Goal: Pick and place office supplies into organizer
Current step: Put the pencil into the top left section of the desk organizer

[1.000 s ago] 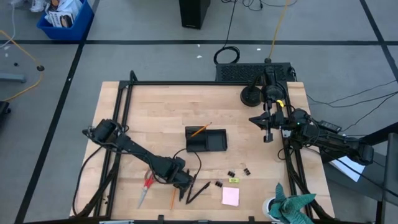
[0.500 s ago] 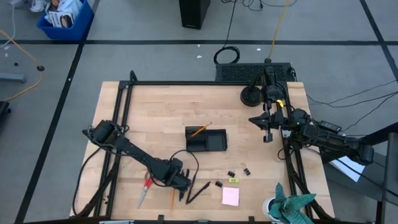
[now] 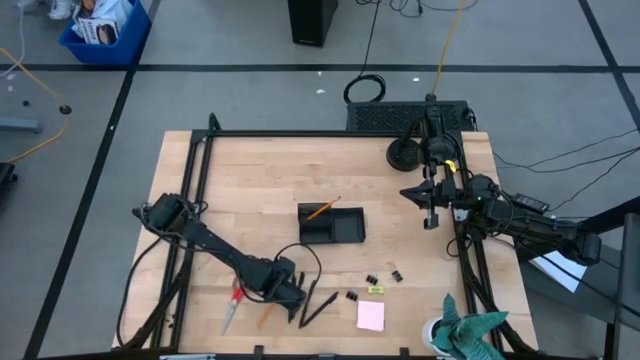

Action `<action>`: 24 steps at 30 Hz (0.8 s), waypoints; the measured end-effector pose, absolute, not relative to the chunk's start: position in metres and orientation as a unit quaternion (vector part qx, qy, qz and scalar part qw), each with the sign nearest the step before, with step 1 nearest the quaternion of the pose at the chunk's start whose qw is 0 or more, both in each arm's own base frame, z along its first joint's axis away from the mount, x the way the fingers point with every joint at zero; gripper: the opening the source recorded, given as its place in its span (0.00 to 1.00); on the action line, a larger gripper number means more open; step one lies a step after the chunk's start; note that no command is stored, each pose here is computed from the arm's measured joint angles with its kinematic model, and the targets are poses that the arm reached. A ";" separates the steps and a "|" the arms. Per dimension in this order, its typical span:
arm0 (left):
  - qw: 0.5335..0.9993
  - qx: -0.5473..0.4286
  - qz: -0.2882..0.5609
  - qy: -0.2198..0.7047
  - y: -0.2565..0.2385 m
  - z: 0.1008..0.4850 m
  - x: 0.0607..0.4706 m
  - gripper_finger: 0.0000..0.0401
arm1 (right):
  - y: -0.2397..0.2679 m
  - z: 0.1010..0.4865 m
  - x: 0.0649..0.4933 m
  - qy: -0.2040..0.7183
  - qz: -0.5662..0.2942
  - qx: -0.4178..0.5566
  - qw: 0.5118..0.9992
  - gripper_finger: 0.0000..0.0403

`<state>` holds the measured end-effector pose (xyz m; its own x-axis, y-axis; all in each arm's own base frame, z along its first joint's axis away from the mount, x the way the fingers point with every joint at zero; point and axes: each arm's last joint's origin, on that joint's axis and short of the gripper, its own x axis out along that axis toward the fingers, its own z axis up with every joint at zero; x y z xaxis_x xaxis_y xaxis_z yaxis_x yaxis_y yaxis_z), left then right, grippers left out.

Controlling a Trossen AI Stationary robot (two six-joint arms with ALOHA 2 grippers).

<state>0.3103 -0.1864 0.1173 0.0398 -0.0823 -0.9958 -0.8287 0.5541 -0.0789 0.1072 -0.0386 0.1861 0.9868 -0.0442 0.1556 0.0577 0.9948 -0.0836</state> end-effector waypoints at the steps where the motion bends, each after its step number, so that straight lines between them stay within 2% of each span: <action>1: 0.627 -0.361 0.298 0.623 -0.186 0.117 0.311 0.03 | -0.039 0.186 0.107 -0.077 -0.026 -0.044 0.996 0.00; 4: 0.643 -0.348 0.301 0.612 -0.186 0.117 0.311 0.03 | -0.039 0.186 0.107 -0.077 -0.025 -0.044 0.996 0.00; 9: 0.695 -0.313 0.295 0.577 -0.186 0.128 0.308 0.05 | -0.039 0.186 0.107 -0.077 -0.026 -0.044 0.996 0.00; 12: 0.754 -0.273 0.310 0.511 -0.179 0.144 0.308 0.03 | -0.039 0.186 0.107 -0.077 -0.026 -0.044 0.996 0.00; 15: 0.805 -0.242 0.316 0.440 -0.168 0.172 0.310 0.02 | -0.039 0.186 0.107 -0.077 -0.026 -0.044 0.996 0.00; 18: 0.831 -0.229 0.296 0.412 -0.165 0.197 0.306 0.03 | -0.039 0.186 0.107 -0.076 -0.026 -0.043 0.996 0.00; 24: 0.906 -0.107 0.264 0.314 -0.147 0.242 0.311 0.03 | -0.039 0.186 0.107 -0.076 -0.026 -0.043 0.996 0.00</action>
